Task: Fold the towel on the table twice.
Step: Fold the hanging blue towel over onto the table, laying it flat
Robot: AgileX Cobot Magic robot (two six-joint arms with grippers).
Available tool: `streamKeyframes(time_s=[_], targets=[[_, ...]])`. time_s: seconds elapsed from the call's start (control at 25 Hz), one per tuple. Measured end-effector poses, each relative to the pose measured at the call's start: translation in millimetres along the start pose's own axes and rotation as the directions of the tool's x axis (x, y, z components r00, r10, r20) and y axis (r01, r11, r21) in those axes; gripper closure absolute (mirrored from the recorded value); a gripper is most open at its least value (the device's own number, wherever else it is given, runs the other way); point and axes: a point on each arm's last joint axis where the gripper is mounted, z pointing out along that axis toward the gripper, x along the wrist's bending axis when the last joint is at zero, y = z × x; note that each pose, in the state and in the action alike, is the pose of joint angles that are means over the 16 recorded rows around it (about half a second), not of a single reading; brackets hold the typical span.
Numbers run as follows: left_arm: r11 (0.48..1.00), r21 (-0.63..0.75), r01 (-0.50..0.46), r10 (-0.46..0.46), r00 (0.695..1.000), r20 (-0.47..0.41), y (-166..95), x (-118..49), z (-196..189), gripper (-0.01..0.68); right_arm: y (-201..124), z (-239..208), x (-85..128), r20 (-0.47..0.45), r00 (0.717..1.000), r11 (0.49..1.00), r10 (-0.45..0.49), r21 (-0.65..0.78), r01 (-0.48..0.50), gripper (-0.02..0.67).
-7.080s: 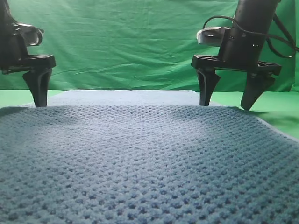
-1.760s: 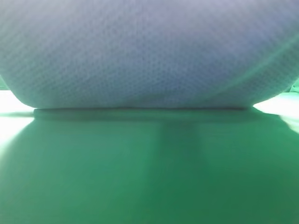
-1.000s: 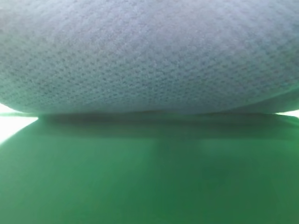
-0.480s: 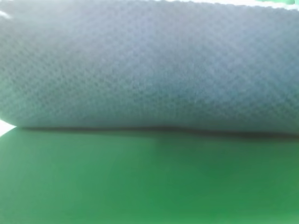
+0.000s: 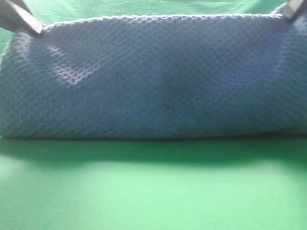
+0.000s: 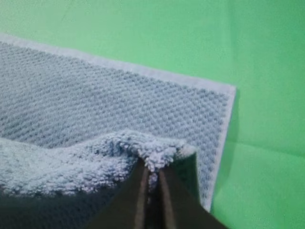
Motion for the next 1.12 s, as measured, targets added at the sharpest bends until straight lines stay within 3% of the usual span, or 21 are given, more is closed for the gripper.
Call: streamKeyframes(time_s=[0.4, 0.92, 1.12], targets=[[1.000, -0.010, -0.008, 0.007, 0.999, -0.043, 39.5, 16.8, 58.8, 0.673, 39.5, 55.8, -15.5, 0.043, 0.999, 1.000, -0.014, -0.004, 0.014, 0.649], [1.000, 0.017, -0.025, 0.026, 0.996, -0.090, 45.4, 41.2, 111.0, 0.673, 37.9, 119.9, -31.3, 0.077, 0.997, 1.000, -0.012, -0.001, 0.012, 0.642], [0.999, 0.022, -0.049, 0.051, 0.995, -0.089, 44.0, 45.9, 121.2, 0.653, 34.8, 131.5, -32.9, 0.084, 0.996, 1.000, -0.012, -0.019, 0.013, 0.551]])
